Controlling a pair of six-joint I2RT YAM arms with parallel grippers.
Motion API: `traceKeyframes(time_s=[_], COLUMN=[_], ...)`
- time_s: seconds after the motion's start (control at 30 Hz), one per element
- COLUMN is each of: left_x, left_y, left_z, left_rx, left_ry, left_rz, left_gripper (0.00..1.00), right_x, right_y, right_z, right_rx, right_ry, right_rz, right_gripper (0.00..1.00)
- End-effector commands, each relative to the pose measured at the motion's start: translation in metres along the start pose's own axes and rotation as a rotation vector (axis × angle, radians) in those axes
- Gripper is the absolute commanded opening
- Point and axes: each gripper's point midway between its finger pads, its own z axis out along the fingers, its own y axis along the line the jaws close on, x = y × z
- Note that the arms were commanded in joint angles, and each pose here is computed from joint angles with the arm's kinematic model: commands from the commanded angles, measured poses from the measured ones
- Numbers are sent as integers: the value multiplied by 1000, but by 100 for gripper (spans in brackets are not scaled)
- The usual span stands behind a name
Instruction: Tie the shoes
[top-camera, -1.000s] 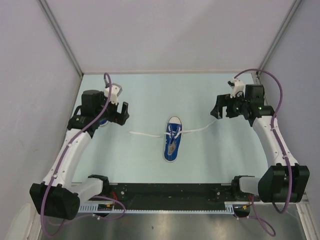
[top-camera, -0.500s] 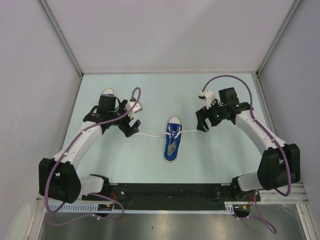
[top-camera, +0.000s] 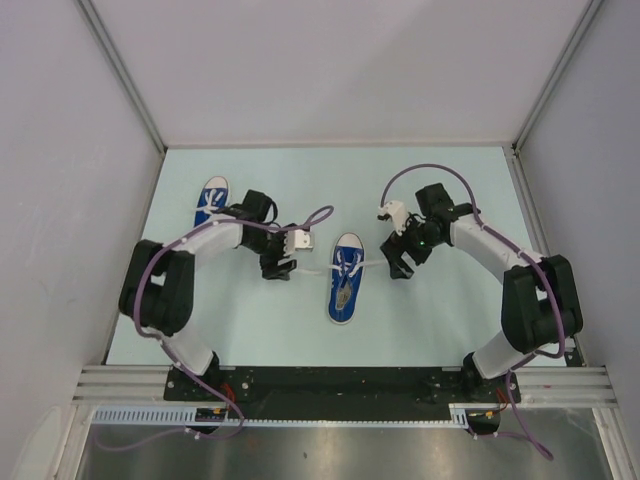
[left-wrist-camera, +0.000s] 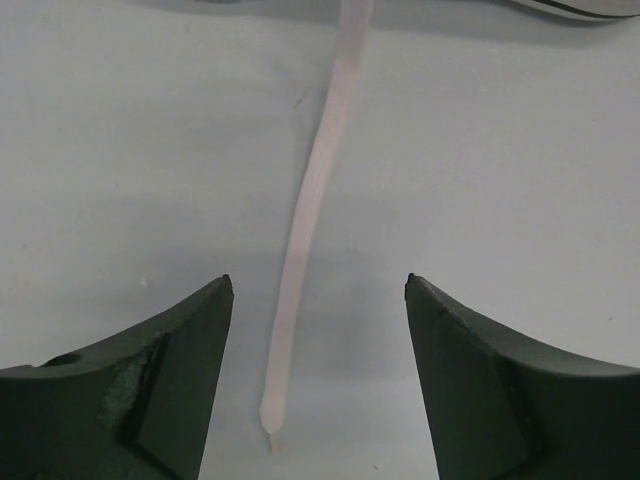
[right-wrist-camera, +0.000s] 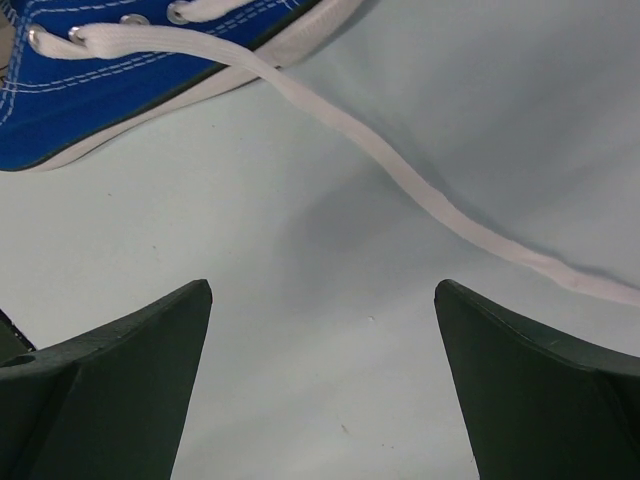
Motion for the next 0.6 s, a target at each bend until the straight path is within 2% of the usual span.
traceKeyframes(time_s=[0.0, 0.1, 0.17, 0.27, 0.47, 0.53, 0.57], left_x=[-14, -5, 1, 7, 24, 17, 12], left_y=[13, 16, 16, 10, -3, -7, -11], left_z=[9, 19, 24, 32, 41, 35, 32], left_rx=[62, 77, 90, 114, 148, 147, 147], left_ry=[-8, 30, 62, 92, 179, 158, 141], left_rz=[114, 86, 80, 85, 90, 79, 76], left_gripper=[72, 66, 58, 52, 22, 10, 7], right_x=[1, -2, -4, -1, 4, 4, 9], right_y=[-3, -8, -13, -22, -29, -34, -41], right_z=[-15, -29, -38, -42, -33, -26, -24], right_rx=[-33, -44, -46, -8, 10, 39, 85], right_ry=[-49, -107, -152, -149, -116, -94, -61], right_rz=[39, 90, 117, 107, 104, 98, 117], right_gripper=[100, 100, 100, 100, 100, 100, 100])
